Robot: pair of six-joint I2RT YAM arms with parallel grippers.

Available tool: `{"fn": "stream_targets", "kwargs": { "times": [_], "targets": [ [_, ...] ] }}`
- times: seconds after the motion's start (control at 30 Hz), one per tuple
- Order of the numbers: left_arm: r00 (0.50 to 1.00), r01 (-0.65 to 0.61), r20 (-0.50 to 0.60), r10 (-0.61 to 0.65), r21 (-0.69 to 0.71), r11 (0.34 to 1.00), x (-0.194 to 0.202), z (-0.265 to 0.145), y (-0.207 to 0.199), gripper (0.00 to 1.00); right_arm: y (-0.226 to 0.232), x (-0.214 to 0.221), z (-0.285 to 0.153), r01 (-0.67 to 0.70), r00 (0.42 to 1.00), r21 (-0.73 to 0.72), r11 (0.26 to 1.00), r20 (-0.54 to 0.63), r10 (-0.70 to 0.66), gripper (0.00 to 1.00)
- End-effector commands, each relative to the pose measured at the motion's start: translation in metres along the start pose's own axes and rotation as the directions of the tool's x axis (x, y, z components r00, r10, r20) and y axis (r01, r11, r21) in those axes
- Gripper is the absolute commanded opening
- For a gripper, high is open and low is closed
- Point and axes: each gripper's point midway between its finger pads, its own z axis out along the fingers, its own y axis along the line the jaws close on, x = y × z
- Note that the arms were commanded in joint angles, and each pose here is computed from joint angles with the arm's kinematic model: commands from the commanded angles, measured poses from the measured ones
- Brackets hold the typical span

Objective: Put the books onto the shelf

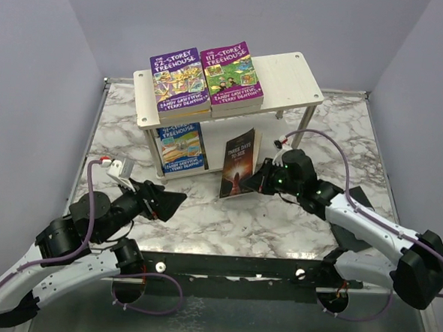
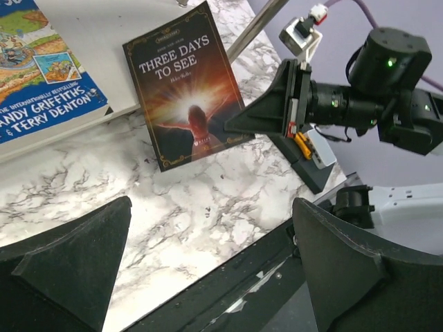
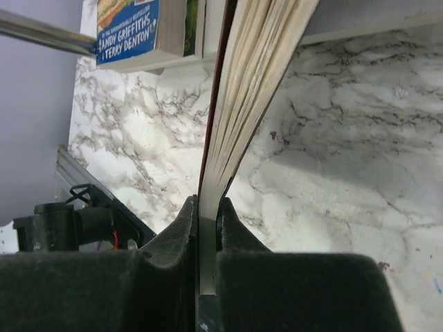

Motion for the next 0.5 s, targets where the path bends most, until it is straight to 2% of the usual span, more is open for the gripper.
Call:
{"fn": "stream_targets", "kwargs": {
  "times": [0.0,0.3,0.47],
  "targets": [
    [0.996,-0.088,-0.013,0.088,0.011,0.996,0.003,-0.005,0.004,0.99,0.031,-0.039,0.009,0.040,0.998,-0.163,0.986,0.062,-0.030,0.01],
    [0.994,-0.105,-0.026,0.107,0.079,0.991,0.014,0.001,-0.003,0.99,0.004,-0.045,0.034,-0.058,0.998,-0.119,0.991,-0.037,0.054,0.01],
    [0.993,-0.111,-0.022,0.115,0.115,0.987,0.018,0.002,-0.007,0.99,-0.026,-0.040,0.051,-0.078,0.990,-0.010,0.997,-0.121,0.077,0.01]
  ]
}}
